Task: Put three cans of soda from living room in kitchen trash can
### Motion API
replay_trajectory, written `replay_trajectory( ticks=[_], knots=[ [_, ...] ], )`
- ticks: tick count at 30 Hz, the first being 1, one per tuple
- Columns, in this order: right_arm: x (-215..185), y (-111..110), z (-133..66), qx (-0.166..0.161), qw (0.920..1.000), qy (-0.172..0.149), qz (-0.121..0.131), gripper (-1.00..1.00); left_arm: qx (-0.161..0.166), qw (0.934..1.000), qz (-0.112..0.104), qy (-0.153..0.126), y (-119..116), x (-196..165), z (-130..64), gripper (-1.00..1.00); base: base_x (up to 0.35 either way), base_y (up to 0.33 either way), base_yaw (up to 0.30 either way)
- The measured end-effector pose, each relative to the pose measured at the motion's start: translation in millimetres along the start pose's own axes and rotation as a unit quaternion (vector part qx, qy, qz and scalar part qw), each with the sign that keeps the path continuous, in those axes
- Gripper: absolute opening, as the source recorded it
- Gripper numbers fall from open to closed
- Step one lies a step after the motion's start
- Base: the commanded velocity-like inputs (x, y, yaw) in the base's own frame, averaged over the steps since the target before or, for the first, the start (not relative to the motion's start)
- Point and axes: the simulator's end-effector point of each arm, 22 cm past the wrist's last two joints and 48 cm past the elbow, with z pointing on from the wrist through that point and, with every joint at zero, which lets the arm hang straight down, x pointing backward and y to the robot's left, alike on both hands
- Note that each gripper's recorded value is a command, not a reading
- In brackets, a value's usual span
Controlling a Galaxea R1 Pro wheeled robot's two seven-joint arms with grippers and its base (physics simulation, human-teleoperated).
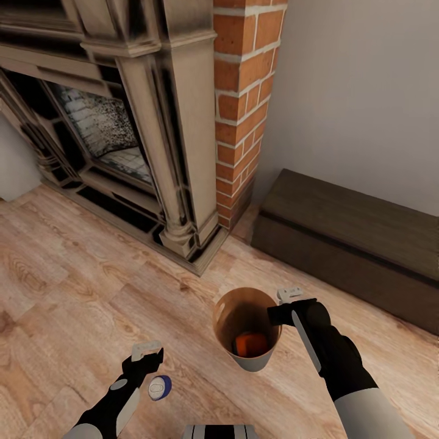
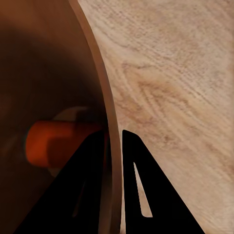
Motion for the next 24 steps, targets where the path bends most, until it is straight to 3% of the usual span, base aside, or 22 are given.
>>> replay_trajectory(
  ticks=[24],
  knots=[
    [0.0,-0.4,0.0,0.001,1.0,0.0,-0.001,-1.0,0.0,1.0,0.0,0.0,0.0,-0.1,0.0,1.0,-0.026,0.0,0.0]
  ],
)
